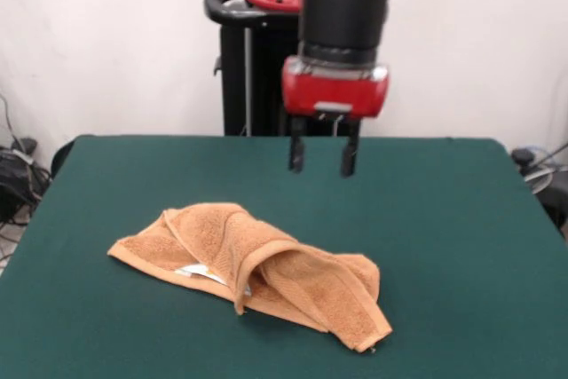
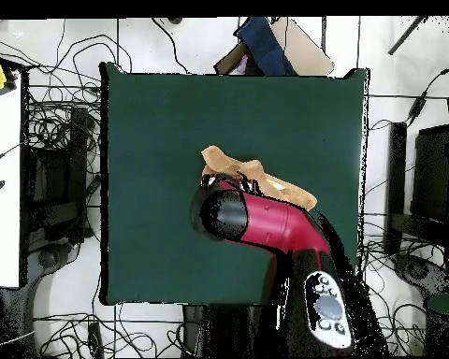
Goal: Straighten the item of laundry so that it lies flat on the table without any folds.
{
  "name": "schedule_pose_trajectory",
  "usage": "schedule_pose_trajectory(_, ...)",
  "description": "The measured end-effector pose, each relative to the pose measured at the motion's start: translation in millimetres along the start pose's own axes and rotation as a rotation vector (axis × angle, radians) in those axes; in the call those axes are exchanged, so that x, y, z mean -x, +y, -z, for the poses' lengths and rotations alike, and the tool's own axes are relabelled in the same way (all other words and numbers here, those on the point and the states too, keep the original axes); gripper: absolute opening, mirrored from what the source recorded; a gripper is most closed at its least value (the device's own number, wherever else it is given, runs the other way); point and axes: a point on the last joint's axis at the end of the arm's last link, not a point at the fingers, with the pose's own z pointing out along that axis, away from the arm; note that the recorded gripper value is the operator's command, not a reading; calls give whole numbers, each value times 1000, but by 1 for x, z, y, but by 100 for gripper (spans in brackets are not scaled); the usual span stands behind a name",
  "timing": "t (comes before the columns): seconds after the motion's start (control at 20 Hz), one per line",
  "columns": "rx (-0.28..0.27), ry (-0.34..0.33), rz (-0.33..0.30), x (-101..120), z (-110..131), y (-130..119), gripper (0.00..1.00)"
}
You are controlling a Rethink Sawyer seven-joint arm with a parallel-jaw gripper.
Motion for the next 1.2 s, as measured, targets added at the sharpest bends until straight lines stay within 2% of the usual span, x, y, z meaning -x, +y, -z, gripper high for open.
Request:
schedule_pose_trajectory(0.3, -7, -40, -34, 20, -33, -29, 100)
schedule_pose_trajectory(0.65, -3, -145, -68, 29, -75, -43, 100)
schedule_pose_trajectory(0.9, -6, -178, -75, 25, -93, -43, 100)
schedule_pose_trajectory(1.2, -24, -154, -27, 10, -104, -20, 100)
